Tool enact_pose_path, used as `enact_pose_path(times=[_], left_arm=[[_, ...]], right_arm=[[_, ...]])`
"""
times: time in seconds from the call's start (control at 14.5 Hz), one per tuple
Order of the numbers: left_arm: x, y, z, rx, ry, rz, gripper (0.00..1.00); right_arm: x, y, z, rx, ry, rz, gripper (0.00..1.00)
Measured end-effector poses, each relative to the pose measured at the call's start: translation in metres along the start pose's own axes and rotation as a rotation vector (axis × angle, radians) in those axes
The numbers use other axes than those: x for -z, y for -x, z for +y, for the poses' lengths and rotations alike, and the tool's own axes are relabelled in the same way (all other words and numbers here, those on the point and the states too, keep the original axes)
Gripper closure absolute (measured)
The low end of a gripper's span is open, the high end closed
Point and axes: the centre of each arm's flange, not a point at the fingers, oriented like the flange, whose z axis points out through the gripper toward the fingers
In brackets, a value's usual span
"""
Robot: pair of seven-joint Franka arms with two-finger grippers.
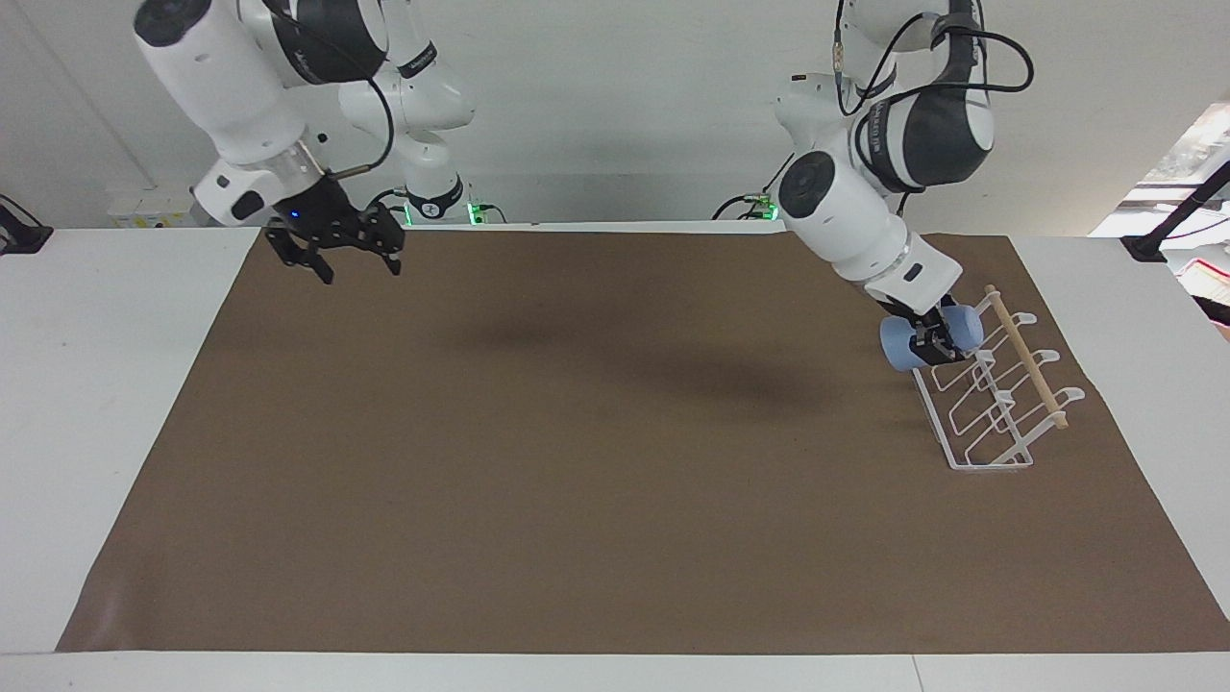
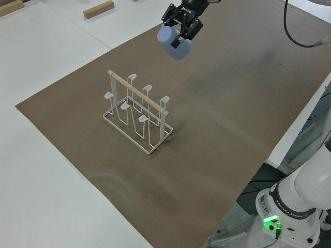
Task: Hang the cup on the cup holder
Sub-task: 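Carry the cup with the left gripper to the rack while the right gripper withdraws, then lower the cup onto a rack peg and open the left gripper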
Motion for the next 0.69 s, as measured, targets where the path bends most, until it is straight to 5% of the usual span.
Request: enact_pose_path(times=[0.34, 0.69], left_arm=[[-0.067, 0.058, 0.033, 0.074, -0.046, 0.409, 0.26], [-0.096, 0.053, 0.041, 0.089, -0.059, 0.505, 0.26]], right_arm=[[0.046, -0.012, 0.015, -0.019, 0.103, -0.030, 0.00], [0.036, -0.030, 0.016, -0.019, 0.108, -0.047, 0.00]])
